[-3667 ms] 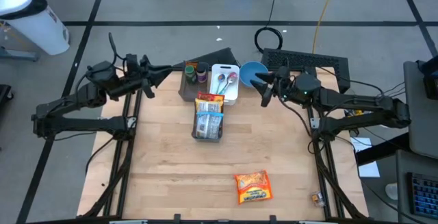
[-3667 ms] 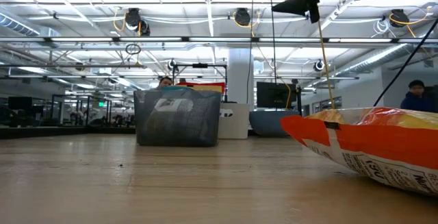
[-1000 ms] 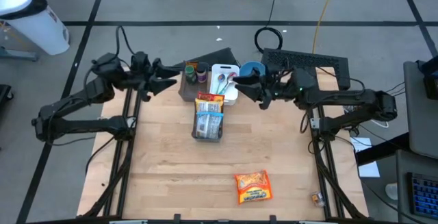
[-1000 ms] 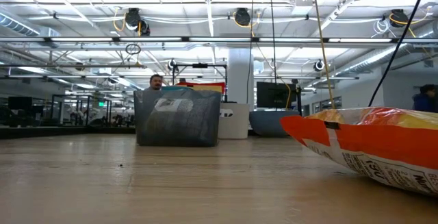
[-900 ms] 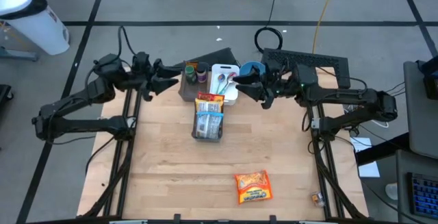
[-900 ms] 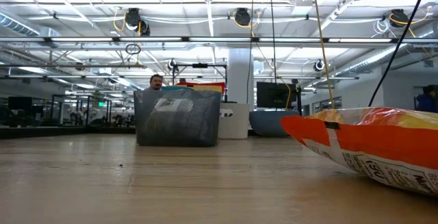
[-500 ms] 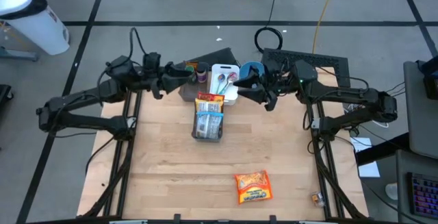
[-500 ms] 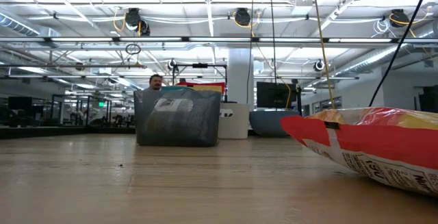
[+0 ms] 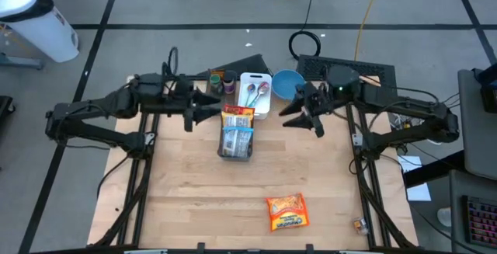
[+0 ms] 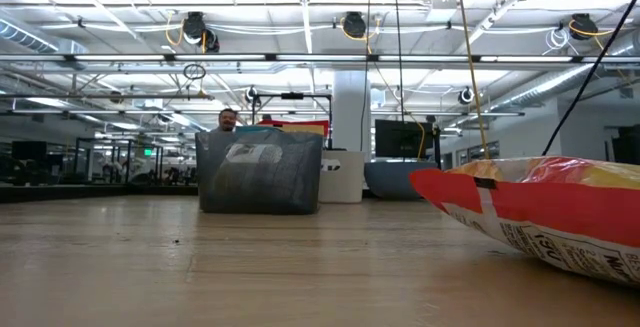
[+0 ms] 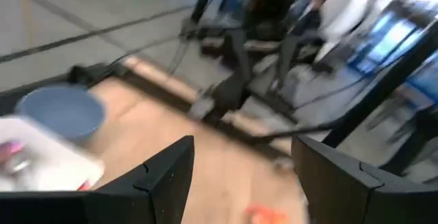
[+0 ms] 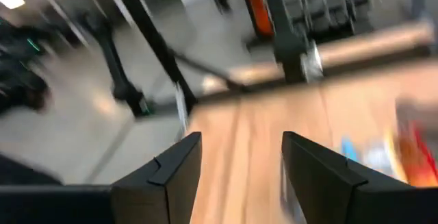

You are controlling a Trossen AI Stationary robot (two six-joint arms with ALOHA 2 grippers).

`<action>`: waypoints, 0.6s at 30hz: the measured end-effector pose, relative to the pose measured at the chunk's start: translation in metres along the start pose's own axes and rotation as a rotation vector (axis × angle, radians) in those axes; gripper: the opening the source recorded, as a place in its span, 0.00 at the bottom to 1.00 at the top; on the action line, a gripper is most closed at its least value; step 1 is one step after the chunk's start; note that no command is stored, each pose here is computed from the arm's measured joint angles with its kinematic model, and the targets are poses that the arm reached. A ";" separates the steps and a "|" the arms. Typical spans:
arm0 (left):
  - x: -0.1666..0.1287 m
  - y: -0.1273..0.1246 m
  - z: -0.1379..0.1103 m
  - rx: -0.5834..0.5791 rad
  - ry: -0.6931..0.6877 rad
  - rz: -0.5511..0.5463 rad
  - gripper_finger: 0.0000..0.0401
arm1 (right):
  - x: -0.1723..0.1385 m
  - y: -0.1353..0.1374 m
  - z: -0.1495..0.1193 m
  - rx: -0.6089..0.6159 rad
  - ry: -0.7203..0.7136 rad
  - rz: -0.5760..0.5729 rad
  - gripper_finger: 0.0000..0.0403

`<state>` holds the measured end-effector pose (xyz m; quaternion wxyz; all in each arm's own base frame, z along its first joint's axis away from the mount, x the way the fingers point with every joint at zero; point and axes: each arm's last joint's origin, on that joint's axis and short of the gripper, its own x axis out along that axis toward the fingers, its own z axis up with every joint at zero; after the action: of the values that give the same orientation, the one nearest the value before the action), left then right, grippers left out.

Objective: Pick & Place Food Item
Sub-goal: Put the orange noodle pack into the bottom black bin

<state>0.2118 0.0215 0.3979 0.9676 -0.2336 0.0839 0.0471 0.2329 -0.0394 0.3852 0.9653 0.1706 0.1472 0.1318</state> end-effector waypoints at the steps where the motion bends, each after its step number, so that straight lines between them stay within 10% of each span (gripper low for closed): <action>1: 0.001 -0.001 -0.004 0.007 0.036 0.004 0.64 | 0.002 0.003 -0.005 0.017 0.058 -0.022 0.49; 8: 0.018 -0.006 -0.046 -0.004 0.219 -0.032 0.64 | 0.025 0.020 -0.069 0.201 0.424 -0.168 0.49; 18: 0.030 -0.012 -0.097 -0.149 0.255 -0.139 0.64 | 0.042 0.055 -0.175 0.599 0.250 -0.146 0.49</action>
<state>0.2288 -0.0318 0.3125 0.9301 -0.3139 0.1859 -0.0438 0.2025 0.0744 0.2380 0.8537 0.4183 0.3083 0.0329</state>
